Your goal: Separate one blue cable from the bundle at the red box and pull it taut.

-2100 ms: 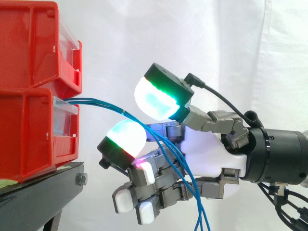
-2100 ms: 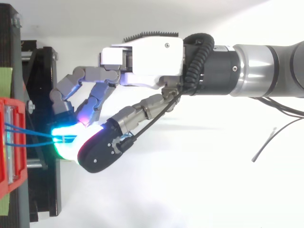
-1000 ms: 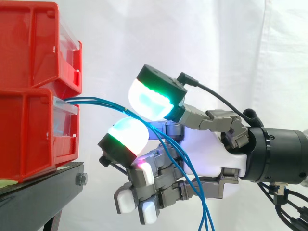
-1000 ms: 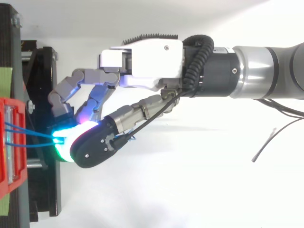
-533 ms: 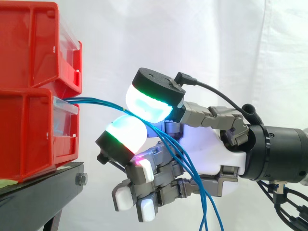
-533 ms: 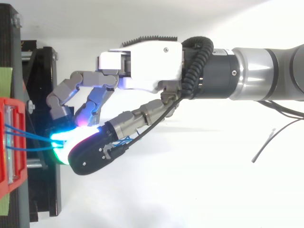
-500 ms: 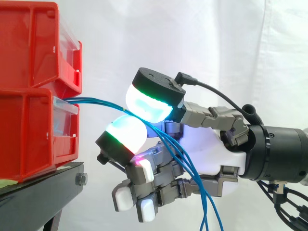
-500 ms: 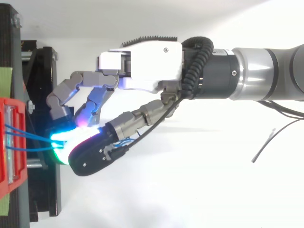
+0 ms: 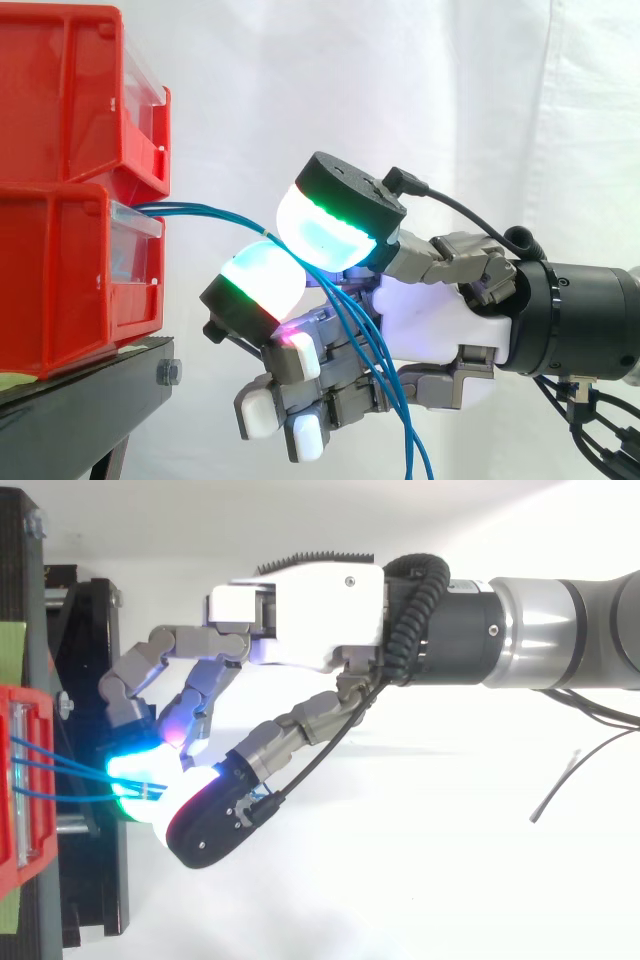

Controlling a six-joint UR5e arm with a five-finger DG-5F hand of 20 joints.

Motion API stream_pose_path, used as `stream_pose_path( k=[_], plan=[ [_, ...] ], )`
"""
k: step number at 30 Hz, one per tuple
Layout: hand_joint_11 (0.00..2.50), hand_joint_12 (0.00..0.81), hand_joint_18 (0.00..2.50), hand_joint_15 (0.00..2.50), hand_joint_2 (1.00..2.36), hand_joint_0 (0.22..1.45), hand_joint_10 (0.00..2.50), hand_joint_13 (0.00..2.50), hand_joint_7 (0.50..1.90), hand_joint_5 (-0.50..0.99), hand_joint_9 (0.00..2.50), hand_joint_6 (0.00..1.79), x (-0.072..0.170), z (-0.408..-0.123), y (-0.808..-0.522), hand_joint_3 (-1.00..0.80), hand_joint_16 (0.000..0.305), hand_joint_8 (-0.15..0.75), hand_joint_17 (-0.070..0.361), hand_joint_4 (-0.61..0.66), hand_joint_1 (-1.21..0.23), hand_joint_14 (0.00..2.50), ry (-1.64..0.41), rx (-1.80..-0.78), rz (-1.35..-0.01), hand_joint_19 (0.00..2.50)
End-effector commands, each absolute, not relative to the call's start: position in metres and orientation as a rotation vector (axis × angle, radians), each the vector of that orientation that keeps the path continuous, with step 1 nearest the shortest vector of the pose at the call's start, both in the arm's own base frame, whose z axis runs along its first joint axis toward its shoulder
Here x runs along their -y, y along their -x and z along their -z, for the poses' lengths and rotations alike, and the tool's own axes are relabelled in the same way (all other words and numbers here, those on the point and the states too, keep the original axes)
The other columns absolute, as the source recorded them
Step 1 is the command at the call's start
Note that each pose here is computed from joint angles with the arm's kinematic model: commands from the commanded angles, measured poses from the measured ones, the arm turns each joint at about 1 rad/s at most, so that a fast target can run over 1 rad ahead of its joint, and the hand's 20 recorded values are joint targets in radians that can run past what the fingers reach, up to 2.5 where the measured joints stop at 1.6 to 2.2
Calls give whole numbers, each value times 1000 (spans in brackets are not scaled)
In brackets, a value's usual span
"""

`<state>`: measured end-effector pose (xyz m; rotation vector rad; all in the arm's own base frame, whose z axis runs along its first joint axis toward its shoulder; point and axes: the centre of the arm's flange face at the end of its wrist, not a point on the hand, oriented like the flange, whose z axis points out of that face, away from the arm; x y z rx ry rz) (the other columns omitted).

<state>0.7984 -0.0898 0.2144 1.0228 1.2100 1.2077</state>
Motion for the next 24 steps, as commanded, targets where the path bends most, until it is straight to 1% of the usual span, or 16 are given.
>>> stream_pose_path(
  k=[1,3,6,7,9,10,12,17,21,23,24],
  plan=[
    [939,330,798,560,1000,705,23,859,1158,-170,971,900,90,-215,-799,-500,48,264,108,81,-898,23,-1021,-1209,-1208,731],
    [956,335,797,576,1000,669,24,876,1184,-163,994,896,90,-215,-799,-500,48,269,108,95,-854,24,-1021,-1209,-1208,747],
    [942,340,805,573,1000,635,25,884,1168,-154,1017,889,87,-215,-799,-500,48,275,109,107,-764,23,-1020,-1211,-1210,768],
    [945,338,805,579,1000,631,24,884,1159,-154,1018,889,87,-215,-799,-500,48,275,108,107,-755,22,-1021,-1212,-1209,767],
    [943,348,805,576,1000,591,24,891,1120,-148,1033,882,89,-215,-799,-500,49,274,109,111,-645,22,-1024,-1211,-1205,783],
    [942,346,804,580,1000,590,24,891,1118,-148,1037,880,88,-215,-799,-500,49,278,109,112,-633,22,-1025,-1213,-1206,781],
    [930,350,805,586,1000,572,24,892,1120,-144,1050,869,88,-214,-798,-500,49,280,111,115,-543,23,-1026,-1214,-1205,789],
    [931,364,804,589,1000,530,27,897,1136,-140,1066,848,88,-215,-799,-500,52,294,118,132,-453,24,-1025,-1212,-1205,811],
    [926,379,818,586,1000,495,23,903,1106,-140,1078,846,88,-215,-799,-500,56,306,125,139,-470,23,-1028,-1212,-1205,808],
    [927,388,836,590,1000,469,22,912,1121,-141,1075,844,87,-214,-798,-500,58,315,130,157,-563,20,-1029,-1216,-1205,806],
    [927,390,838,582,1000,467,23,912,1128,-142,1075,845,87,-215,-799,-500,58,315,131,155,-572,23,-1029,-1214,-1205,805]
  ],
)
